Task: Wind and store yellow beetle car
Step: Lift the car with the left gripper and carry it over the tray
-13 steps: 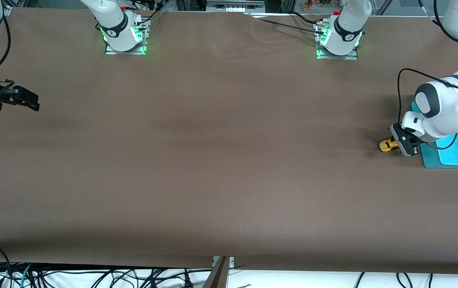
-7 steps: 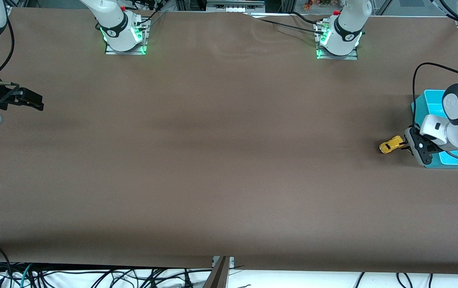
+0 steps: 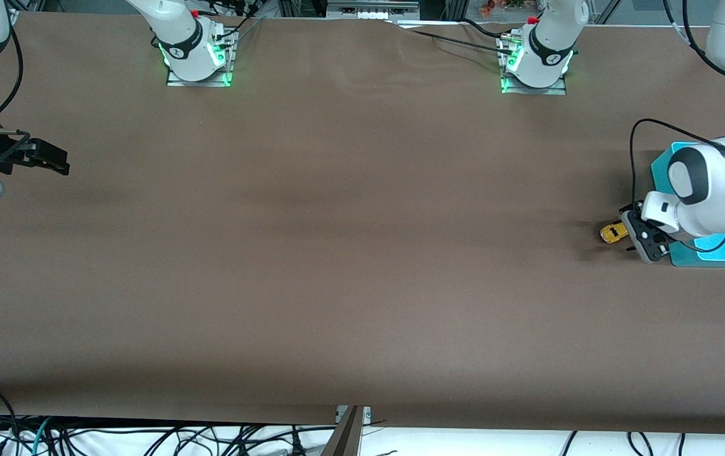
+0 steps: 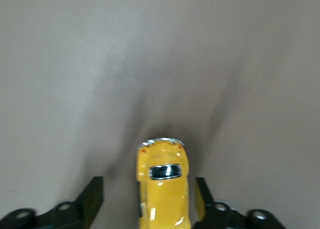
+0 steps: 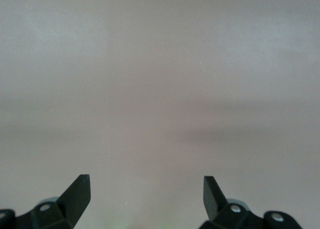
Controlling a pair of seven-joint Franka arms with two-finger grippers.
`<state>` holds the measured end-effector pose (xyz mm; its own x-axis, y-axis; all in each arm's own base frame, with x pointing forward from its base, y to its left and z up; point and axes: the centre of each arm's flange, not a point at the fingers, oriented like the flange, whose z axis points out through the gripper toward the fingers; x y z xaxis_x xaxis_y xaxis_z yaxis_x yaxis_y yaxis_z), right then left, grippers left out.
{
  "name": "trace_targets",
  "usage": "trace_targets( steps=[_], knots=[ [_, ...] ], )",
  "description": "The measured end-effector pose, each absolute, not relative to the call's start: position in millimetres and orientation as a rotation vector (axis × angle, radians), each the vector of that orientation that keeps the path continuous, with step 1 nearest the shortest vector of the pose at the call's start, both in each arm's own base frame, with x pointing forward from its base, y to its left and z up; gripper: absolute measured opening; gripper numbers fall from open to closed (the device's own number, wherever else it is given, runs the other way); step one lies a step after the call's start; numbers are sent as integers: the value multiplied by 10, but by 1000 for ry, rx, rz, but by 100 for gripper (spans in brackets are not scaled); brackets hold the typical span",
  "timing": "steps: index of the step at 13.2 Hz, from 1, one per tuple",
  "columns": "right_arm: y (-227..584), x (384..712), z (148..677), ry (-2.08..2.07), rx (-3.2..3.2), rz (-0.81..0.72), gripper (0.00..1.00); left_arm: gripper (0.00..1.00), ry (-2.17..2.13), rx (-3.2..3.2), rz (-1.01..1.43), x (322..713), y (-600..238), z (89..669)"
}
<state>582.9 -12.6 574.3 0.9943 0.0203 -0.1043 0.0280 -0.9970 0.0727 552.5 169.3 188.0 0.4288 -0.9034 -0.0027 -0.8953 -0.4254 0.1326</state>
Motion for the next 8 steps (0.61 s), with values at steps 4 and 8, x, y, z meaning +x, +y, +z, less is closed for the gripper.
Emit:
trace_targets(
  steps=[4,8],
  knots=[
    [-125,5829,5744,37,3063,-159,100,100,-1590,2601,-103,5227,1882,1672],
    [-125,5829,5744,37,3064,-159,100,68,-1663,2616,-70,5200,1860,1694]
  ],
)
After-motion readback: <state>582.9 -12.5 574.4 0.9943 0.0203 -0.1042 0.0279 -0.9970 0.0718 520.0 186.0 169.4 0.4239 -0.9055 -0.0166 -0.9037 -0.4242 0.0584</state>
